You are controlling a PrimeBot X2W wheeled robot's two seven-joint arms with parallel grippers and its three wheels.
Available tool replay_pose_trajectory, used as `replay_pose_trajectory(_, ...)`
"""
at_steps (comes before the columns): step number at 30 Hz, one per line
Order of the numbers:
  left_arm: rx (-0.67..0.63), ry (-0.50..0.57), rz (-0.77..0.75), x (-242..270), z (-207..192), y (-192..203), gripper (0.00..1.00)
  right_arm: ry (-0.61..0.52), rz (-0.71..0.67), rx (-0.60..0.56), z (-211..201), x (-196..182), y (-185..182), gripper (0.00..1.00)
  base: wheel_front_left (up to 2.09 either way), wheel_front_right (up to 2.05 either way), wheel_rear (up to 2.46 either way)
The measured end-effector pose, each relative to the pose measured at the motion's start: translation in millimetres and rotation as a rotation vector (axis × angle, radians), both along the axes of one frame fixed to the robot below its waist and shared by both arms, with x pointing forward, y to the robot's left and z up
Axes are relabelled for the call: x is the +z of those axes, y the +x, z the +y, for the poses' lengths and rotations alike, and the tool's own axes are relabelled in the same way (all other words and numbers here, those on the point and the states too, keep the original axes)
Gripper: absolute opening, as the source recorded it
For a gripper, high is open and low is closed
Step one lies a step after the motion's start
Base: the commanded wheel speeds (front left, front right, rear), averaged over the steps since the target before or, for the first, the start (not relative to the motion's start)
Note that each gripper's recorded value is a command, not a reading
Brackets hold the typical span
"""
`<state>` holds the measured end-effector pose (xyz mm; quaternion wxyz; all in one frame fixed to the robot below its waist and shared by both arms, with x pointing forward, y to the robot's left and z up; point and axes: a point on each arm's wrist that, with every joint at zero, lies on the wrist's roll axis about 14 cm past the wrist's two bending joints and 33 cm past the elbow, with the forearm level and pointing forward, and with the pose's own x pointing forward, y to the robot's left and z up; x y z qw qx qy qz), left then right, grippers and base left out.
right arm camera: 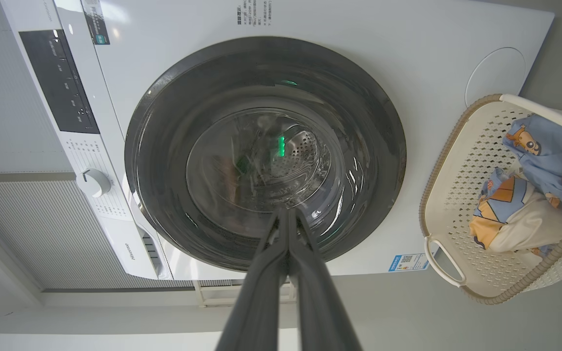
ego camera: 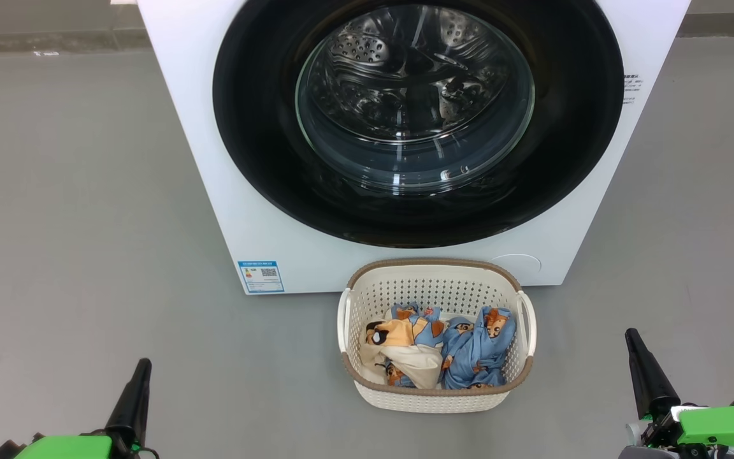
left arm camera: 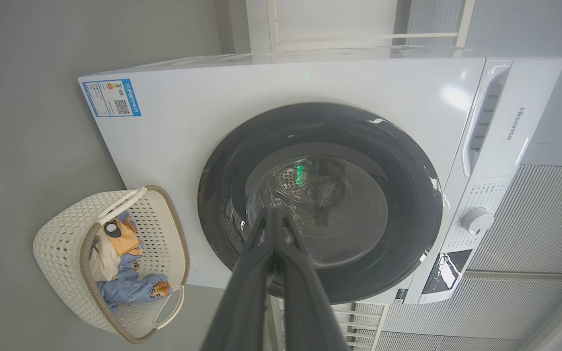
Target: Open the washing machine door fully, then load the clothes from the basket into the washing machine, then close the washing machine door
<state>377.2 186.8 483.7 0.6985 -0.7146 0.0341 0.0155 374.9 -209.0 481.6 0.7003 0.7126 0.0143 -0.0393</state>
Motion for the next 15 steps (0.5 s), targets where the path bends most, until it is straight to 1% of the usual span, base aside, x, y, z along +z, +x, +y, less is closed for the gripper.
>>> replay_pose_trajectory(15, 0.001, 0.000, 0.000, 0.0, 0.2, 0.0, 0.00, 0.001, 0.000, -0.001, 0.0, 0.0, 0.0, 0.00, 0.00, 0.00, 0.00)
